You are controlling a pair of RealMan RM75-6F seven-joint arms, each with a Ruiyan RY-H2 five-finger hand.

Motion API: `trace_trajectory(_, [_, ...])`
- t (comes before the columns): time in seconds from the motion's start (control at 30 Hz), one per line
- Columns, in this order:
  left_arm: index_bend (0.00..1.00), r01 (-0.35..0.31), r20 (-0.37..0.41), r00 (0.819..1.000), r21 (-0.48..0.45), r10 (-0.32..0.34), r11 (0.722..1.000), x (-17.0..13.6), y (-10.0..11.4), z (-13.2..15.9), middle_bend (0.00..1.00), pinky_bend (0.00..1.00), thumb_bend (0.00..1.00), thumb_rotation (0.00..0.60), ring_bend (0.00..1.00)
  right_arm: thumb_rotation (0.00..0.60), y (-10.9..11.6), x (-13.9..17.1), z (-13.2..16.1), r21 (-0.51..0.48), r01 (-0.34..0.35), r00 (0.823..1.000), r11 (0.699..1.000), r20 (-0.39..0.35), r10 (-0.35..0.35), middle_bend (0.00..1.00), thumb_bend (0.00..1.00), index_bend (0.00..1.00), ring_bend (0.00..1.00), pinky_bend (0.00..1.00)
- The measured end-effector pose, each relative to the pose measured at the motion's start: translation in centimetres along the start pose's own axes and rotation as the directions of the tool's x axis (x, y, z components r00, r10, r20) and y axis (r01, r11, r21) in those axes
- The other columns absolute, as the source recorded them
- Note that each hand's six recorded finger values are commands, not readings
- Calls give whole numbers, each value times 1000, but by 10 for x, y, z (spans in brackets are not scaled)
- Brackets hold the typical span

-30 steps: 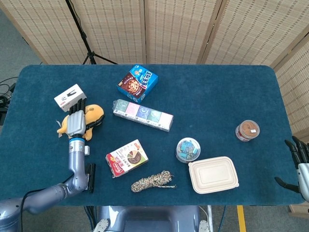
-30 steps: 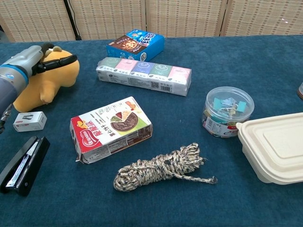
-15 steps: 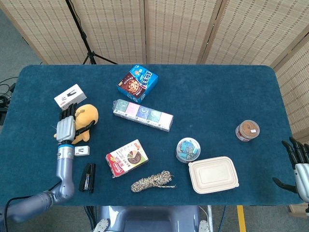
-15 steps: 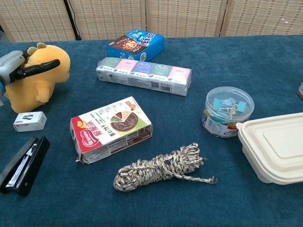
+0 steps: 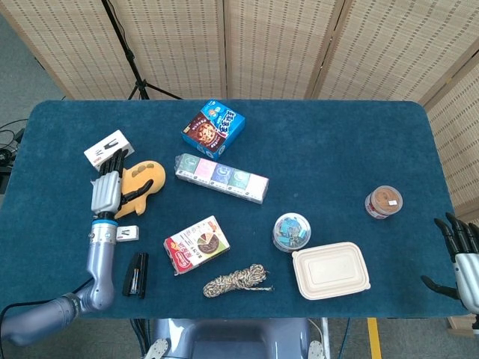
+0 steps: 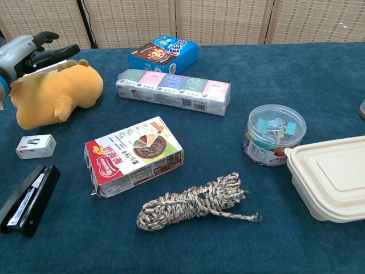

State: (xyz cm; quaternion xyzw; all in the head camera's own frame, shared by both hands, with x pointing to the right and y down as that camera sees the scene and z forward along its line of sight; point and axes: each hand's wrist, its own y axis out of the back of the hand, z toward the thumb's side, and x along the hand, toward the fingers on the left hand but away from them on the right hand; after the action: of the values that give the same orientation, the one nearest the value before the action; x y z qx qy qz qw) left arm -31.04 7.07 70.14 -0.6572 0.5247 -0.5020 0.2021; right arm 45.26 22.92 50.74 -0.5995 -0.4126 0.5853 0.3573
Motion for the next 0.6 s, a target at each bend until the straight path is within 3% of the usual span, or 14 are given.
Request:
trace_trajectory(0.27, [0, 4, 46, 999, 30, -5, 1000, 21, -4, 49, 0, 0, 0, 99, 0, 600, -1, -1, -2, -4, -10, 1000, 1000, 6, 10, 0, 0, 0, 0, 0])
trace_trajectory(0.6, [0, 9, -6, 1000, 78, -8, 997, 54, -28, 49, 0, 0, 0, 99, 0, 600, -2, -4, -10, -14, -19, 999, 1000, 30, 19, 0, 0, 0, 0, 0])
